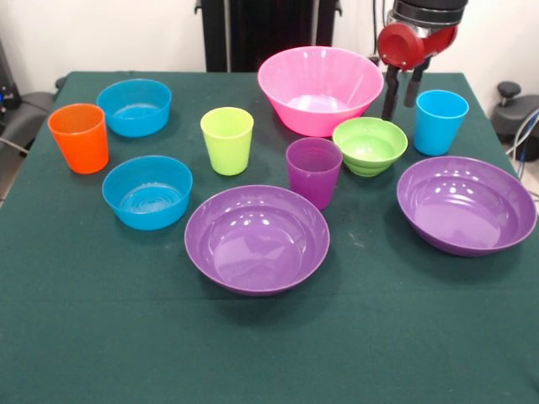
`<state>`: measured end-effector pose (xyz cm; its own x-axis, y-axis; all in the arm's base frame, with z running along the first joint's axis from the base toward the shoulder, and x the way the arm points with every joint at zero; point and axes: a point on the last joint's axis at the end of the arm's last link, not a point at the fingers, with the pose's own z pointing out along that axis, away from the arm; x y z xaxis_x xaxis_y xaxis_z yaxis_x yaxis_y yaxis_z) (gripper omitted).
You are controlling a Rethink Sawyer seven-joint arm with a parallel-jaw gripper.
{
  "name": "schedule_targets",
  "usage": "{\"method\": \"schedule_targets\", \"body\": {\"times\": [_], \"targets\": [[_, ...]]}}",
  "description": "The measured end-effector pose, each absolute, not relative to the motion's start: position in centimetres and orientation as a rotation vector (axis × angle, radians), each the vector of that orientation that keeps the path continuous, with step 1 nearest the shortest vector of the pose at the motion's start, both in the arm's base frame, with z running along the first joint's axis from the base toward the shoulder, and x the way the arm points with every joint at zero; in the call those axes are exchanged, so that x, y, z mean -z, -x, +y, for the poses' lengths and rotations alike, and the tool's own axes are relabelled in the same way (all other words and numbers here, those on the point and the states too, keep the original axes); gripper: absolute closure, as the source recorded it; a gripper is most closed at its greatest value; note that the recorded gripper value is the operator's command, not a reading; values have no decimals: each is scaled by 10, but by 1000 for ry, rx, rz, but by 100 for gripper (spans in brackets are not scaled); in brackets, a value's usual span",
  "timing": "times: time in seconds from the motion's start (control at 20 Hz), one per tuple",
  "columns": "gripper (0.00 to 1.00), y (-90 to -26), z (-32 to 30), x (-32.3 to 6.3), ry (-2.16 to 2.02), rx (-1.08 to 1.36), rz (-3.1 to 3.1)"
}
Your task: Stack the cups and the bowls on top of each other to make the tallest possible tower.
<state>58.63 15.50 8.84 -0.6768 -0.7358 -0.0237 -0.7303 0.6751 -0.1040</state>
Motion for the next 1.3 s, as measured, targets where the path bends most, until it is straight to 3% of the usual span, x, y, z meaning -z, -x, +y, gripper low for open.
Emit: {"method": "schedule_targets", "body": {"times": [1.3], "targets": [[0, -570, 160, -67, 1355, 214, 2766]]}}
